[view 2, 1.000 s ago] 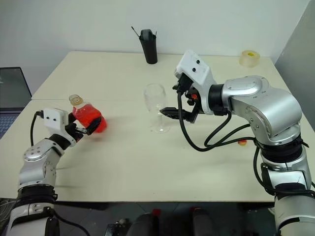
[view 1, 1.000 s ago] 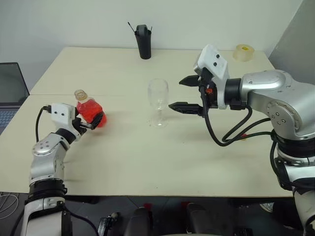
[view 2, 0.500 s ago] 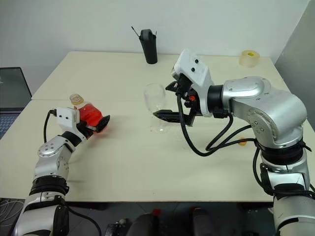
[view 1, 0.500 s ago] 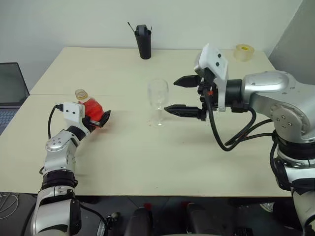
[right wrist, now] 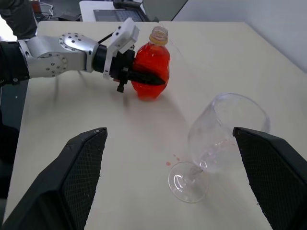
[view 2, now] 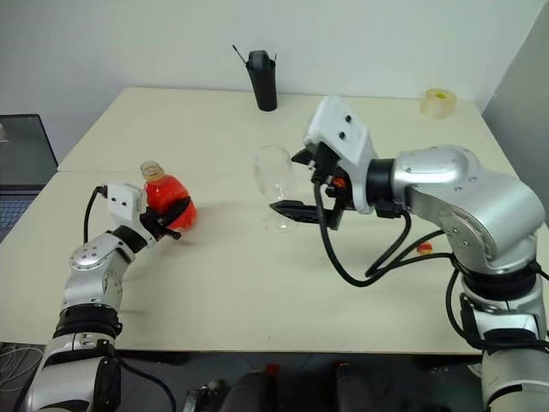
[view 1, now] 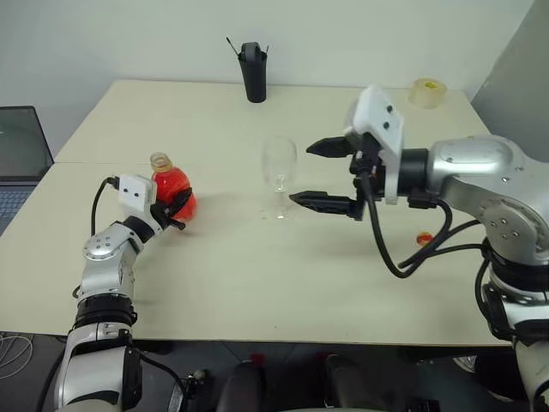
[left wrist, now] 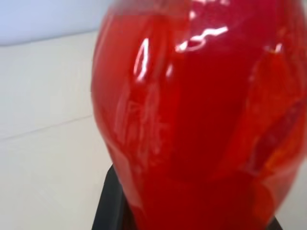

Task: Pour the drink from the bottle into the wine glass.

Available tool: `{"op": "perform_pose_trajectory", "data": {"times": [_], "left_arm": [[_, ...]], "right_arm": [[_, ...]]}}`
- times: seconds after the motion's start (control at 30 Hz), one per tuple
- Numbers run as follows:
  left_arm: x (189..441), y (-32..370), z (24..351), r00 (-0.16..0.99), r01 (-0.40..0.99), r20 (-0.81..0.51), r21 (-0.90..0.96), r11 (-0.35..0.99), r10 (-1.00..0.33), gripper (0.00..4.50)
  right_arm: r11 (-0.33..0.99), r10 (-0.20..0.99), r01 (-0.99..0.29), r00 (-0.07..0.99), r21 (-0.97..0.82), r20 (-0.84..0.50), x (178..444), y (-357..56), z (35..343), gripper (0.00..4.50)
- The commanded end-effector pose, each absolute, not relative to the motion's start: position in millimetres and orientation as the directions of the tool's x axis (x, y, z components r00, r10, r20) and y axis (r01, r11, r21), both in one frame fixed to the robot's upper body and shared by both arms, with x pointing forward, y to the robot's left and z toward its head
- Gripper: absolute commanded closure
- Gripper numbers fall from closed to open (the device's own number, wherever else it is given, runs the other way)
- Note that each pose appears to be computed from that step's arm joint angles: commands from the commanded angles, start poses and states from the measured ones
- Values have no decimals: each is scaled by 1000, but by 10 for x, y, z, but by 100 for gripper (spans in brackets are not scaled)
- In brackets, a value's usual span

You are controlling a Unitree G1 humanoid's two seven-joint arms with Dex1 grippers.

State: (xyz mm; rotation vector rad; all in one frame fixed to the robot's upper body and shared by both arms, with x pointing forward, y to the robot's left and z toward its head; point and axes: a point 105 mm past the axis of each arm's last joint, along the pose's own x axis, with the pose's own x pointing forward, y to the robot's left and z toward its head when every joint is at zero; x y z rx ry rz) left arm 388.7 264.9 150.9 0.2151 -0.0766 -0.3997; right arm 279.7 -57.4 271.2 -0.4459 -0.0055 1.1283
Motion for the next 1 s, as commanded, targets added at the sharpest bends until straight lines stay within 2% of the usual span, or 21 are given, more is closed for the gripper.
{"op": "perform_pose_trajectory", "data": {"times": [0.03, 0.23, 0.37, 0.57, 1.0], "left_arm": [[3938, 2472, 2129, 867, 401, 142, 370, 838, -477, 368], [4112, 2146, 2454, 803, 447, 127, 516, 731, -582, 373], [4243, 1972, 2540, 790, 441, 104, 588, 678, -604, 373], [4325, 1807, 2519, 776, 421, 60, 691, 587, -627, 373], [4405, 1644, 2687, 778, 299, 100, 810, 505, -621, 373]], "right_arm": [[366, 880, -825, 458, -430, -130, 2671, -670, 2829, 0], [478, 834, -763, 550, -435, -49, 2670, -885, 2795, 0], [616, 781, -711, 608, -339, 144, 2685, -1048, 2925, 0], [593, 798, -741, 594, -316, 104, 2527, -1049, 2749, 0], [602, 781, -727, 621, -329, 57, 2489, -1013, 2594, 0]]}}
